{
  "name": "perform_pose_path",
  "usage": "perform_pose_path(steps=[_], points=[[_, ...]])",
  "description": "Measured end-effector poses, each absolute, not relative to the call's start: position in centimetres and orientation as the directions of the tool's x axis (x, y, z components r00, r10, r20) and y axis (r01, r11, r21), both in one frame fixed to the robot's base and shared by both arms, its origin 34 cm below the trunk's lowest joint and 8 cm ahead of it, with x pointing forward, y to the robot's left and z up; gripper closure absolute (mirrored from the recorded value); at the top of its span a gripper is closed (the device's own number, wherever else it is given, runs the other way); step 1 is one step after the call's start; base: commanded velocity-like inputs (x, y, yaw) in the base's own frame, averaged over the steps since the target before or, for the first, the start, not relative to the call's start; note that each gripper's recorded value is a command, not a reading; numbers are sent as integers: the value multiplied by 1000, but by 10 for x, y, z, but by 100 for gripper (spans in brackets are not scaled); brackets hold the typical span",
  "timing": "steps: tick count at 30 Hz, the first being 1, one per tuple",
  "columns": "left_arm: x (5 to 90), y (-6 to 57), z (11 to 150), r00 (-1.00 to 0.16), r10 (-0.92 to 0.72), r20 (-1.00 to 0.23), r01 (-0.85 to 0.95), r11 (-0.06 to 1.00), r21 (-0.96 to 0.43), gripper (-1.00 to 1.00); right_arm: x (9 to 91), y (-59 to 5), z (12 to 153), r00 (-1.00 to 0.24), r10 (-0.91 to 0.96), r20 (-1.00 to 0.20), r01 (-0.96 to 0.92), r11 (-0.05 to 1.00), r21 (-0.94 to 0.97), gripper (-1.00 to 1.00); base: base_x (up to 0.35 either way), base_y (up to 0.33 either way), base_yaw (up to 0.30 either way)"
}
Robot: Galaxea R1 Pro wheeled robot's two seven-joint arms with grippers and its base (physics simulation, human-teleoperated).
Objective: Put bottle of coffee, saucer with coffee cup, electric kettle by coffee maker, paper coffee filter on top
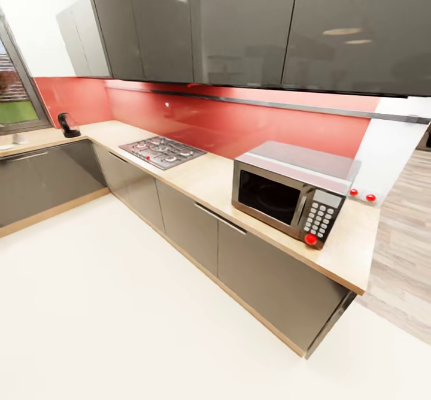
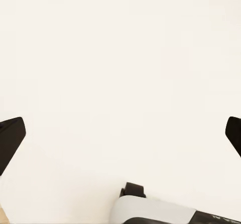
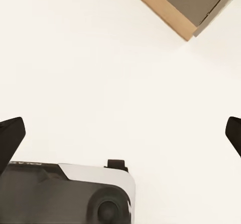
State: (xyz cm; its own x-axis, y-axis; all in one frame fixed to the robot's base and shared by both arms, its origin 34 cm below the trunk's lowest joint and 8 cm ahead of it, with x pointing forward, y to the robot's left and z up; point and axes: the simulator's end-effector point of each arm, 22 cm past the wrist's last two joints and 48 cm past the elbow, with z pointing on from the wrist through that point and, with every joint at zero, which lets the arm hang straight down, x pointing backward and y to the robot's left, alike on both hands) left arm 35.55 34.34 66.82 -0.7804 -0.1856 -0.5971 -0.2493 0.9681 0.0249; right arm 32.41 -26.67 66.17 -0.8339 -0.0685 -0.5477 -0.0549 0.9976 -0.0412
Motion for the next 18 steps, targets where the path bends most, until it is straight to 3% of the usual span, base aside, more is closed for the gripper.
perform_pose_path(steps=[7,18], points=[[352,346,666,-787,-185,-589,-251,967,33,-100,322,-267,660,-837,-69,-542,-55,998,-42,-100,68,0,244],[337,347,659,-806,-190,-561,-257,966,41,-100,318,-267,658,-843,-68,-533,-55,998,-41,-100,300,0,244]])
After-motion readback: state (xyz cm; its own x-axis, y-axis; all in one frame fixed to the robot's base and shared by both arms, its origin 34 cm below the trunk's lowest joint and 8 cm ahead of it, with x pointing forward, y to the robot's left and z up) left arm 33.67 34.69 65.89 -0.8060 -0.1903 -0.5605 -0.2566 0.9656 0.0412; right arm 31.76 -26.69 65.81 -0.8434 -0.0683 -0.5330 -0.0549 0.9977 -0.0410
